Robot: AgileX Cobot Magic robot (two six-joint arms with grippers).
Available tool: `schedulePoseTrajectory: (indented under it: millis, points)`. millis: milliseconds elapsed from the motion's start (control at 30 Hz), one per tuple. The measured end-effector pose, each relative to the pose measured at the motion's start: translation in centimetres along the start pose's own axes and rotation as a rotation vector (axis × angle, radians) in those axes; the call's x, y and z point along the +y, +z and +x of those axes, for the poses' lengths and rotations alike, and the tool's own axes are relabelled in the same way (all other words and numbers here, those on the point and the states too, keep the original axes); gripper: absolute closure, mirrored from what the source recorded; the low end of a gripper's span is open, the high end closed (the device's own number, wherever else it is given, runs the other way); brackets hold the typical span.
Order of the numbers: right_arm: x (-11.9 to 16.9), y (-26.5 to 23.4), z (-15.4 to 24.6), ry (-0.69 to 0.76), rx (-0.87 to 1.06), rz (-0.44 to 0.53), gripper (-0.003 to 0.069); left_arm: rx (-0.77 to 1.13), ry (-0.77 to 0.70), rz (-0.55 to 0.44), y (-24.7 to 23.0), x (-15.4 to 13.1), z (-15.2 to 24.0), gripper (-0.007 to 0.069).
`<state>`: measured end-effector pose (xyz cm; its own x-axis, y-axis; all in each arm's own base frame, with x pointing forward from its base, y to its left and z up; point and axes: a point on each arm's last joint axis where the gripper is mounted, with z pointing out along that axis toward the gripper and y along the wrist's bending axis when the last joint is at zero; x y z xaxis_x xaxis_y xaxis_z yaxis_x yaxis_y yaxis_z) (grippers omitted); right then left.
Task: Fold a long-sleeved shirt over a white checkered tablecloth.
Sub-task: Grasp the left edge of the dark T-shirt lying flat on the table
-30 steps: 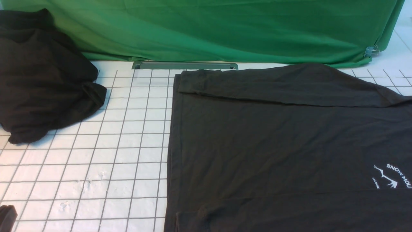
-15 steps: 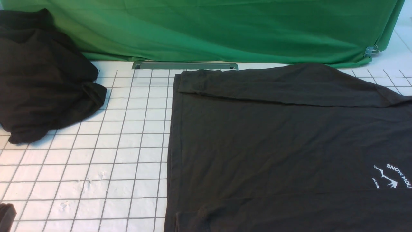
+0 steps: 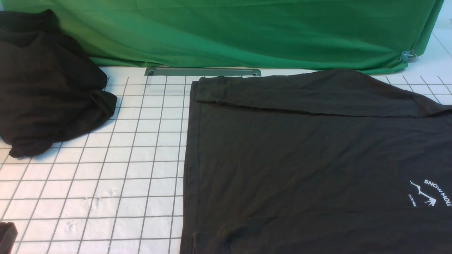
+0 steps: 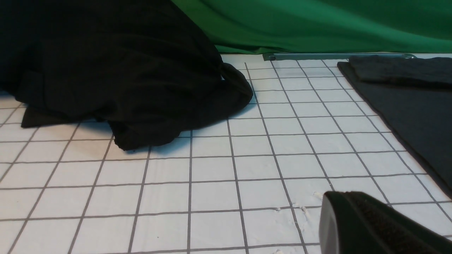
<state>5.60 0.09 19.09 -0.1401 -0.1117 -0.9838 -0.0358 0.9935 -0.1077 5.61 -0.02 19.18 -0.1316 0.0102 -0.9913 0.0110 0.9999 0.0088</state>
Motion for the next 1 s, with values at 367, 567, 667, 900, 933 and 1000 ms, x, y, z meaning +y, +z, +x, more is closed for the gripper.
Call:
schedulePoseTrajectory:
  millis: [367,567,667,900,933,1000]
  points:
    - [0.2,0.0,-0.4,0.386,-0.044,-0.029,0.0417,-0.021,-0.491,0.08,0.0,-0.7,-0.4,0.0622]
    - [0.3,0.0,-0.6,0.899,-0.044,-0.059,0.0417,-0.078,-0.985,0.143,-0.1,-0.8,-1.2,0.0622]
    - [0.3,0.0,-0.6,0.95,-0.046,-0.062,0.0417,-0.104,-1.023,0.14,-0.1,-0.6,-1.4,0.0622]
    - [0.2,-0.1,-1.3,0.95,-0.106,-0.088,0.0456,-0.255,-1.011,0.117,-0.5,0.2,-3.1,0.0622]
    - [0.2,-0.2,-1.4,0.944,-0.109,-0.091,0.0468,-0.261,-1.009,0.12,-0.6,0.2,-3.3,0.0622]
    - [0.0,-1.1,-4.4,0.849,-0.194,-0.144,0.0571,-0.346,-0.906,0.182,-2.2,0.0,-7.9,0.0622]
